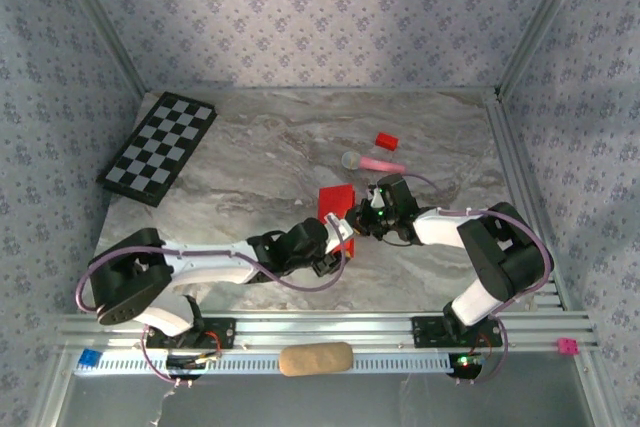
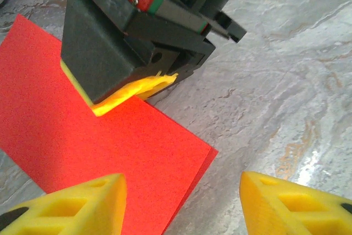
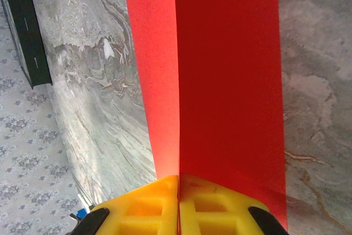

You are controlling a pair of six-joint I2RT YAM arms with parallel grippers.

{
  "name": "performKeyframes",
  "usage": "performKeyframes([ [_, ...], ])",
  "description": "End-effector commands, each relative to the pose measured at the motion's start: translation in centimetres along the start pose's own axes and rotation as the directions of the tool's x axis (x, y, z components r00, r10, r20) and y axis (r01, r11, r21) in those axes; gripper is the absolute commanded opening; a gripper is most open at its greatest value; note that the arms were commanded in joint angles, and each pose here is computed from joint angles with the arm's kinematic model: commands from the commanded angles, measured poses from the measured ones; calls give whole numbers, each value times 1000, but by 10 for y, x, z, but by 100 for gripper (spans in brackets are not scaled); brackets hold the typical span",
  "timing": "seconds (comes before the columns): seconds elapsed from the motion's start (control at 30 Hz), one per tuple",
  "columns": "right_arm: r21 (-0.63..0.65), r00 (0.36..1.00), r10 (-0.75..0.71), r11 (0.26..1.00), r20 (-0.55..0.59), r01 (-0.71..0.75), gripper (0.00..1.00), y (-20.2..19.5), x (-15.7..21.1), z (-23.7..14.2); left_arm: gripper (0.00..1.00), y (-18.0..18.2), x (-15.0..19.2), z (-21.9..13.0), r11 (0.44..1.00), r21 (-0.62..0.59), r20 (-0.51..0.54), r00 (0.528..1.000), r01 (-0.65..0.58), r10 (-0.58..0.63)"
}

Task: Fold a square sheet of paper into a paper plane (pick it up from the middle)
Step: Fold the triangle a second time at the center of the table.

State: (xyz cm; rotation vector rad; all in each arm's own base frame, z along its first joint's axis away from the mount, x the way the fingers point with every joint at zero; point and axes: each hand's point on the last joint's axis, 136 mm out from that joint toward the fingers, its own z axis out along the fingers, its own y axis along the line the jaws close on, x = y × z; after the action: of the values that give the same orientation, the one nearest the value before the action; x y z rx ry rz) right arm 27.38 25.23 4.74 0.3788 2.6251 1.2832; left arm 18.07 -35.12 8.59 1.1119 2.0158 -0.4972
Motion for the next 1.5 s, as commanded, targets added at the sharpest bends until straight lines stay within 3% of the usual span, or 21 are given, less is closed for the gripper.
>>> performKeyframes([
  [0.0, 0, 1000, -10, 1000, -2, 10, 9, 4, -1, -4, 58, 8, -9, 2, 995, -89, 13, 999, -42, 44],
  [0.17, -7, 1000, -17, 1000, 2, 17, 9, 5, -1, -5, 51, 7, -5, 6, 994, -103, -52, 998, -31, 26],
  [0.5, -9, 1000, -10, 1000, 10, 10, 9, 6, -3, -7, 57, -10, 0, 15, 980, -103, -99, 982, -170, 160],
  [0.8, -6, 1000, -7, 1000, 9, 7, 9, 3, -1, -8, 57, -5, -4, 24, 970, -160, -107, 980, -183, 168],
  [1.47, 0, 1000, 2, 1000, 15, -2, 10, 0, 0, -12, 37, -6, -15, 24, 972, -160, -63, 985, -169, 161],
])
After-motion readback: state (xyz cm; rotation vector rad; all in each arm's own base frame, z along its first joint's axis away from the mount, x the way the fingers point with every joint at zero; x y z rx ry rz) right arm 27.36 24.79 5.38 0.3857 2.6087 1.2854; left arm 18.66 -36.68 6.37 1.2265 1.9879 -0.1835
